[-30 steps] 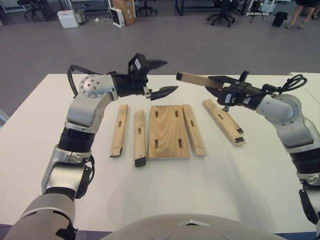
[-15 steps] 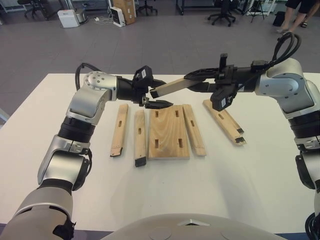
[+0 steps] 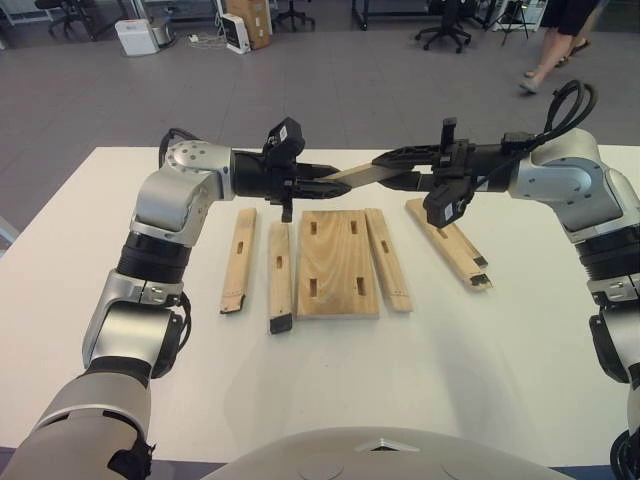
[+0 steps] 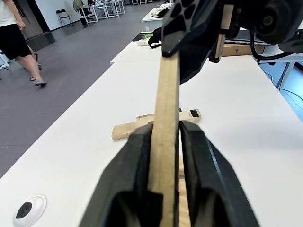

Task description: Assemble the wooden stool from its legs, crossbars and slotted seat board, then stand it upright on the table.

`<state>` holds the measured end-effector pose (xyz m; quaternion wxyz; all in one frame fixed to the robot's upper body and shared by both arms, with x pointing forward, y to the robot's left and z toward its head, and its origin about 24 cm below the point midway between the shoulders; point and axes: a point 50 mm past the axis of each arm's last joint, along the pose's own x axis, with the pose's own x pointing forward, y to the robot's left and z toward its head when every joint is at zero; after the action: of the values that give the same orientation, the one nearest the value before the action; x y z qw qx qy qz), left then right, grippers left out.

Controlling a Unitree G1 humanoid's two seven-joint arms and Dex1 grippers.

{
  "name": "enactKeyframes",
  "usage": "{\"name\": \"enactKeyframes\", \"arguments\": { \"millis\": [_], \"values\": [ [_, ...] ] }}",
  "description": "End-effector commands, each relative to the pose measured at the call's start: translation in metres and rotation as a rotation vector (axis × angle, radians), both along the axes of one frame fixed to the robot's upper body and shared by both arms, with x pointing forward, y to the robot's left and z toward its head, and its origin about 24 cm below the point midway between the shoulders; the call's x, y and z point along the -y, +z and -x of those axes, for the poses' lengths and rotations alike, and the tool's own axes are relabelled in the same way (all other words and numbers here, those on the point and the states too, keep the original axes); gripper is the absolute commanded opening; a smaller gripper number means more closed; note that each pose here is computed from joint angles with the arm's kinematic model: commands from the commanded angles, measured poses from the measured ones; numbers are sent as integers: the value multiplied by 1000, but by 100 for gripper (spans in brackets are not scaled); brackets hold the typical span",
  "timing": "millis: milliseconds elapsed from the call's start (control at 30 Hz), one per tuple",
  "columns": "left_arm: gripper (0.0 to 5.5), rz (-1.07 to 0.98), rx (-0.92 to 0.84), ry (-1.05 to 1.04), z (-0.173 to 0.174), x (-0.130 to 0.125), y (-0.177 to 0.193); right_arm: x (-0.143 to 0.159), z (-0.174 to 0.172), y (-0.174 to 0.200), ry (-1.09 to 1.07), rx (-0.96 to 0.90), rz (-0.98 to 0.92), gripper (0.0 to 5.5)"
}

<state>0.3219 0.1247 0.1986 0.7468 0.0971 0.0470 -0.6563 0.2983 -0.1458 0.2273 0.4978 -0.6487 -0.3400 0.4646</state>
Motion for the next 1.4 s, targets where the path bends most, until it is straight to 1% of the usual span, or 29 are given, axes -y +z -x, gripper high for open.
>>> {"name": "enactKeyframes", "arguments": {
  "millis": [33,167,233,267,300,333,400,467,500,567,600,633,700,733,800,867,967,1133,1267,1400],
  "values": [
    [53,-34,-7,45,-3,-7,-6,-3,3,9,45,48,-46,131],
    [43,-29,-5,57,-4,-9,-6,-3,4,5,47,37,-38,131],
    [43,-15,-9,67,-5,-10,-5,-2,3,3,30,9,-46,131],
    [43,-10,-12,75,-6,-10,-6,-1,3,3,13,-34,-59,131],
    [43,-5,-14,82,-6,-12,-6,0,2,3,2,-71,-80,168],
    [41,0,-17,90,-6,-13,-7,2,1,4,-15,-104,-97,180],
    [40,18,-30,112,-8,-17,-7,7,-3,9,-67,-187,-165,226],
    [40,24,-59,132,-11,-24,-12,16,-8,15,-136,-317,-284,257],
    [40,30,-79,144,-13,-30,-15,22,-13,20,-179,-429,-417,277],
    [40,91,-123,145,-12,-35,-16,37,-24,28,-258,-816,-781,311],
    [40,140,-142,128,-11,-33,-13,43,-26,28,-244,-1053,-965,315],
    [40,193,-154,105,-9,-30,-9,45,-27,26,-213,-1274,-1076,315],
    [40,302,-183,54,-4,-20,0,40,-18,20,-44,-1661,-1189,315],
    [40,352,-203,35,-3,-15,2,35,-13,17,63,-1813,-1228,315],
    [40,443,-232,14,0,-8,4,23,-5,11,263,-2035,-1316,315],
    [40,518,-252,2,4,-4,8,13,2,5,392,-2168,-1371,315],
    [40,575,-269,-28,8,1,14,4,14,3,478,-2255,-1365,315],
    [40,606,-308,-54,14,12,15,-2,23,2,459,-2282,-1399,315],
    [40,578,-328,-43,19,13,10,-6,20,6,386,-2286,-1422,315],
    [40,550,-352,-36,21,15,5,-5,17,6,288,-2226,-1444,315]
  ]
}}
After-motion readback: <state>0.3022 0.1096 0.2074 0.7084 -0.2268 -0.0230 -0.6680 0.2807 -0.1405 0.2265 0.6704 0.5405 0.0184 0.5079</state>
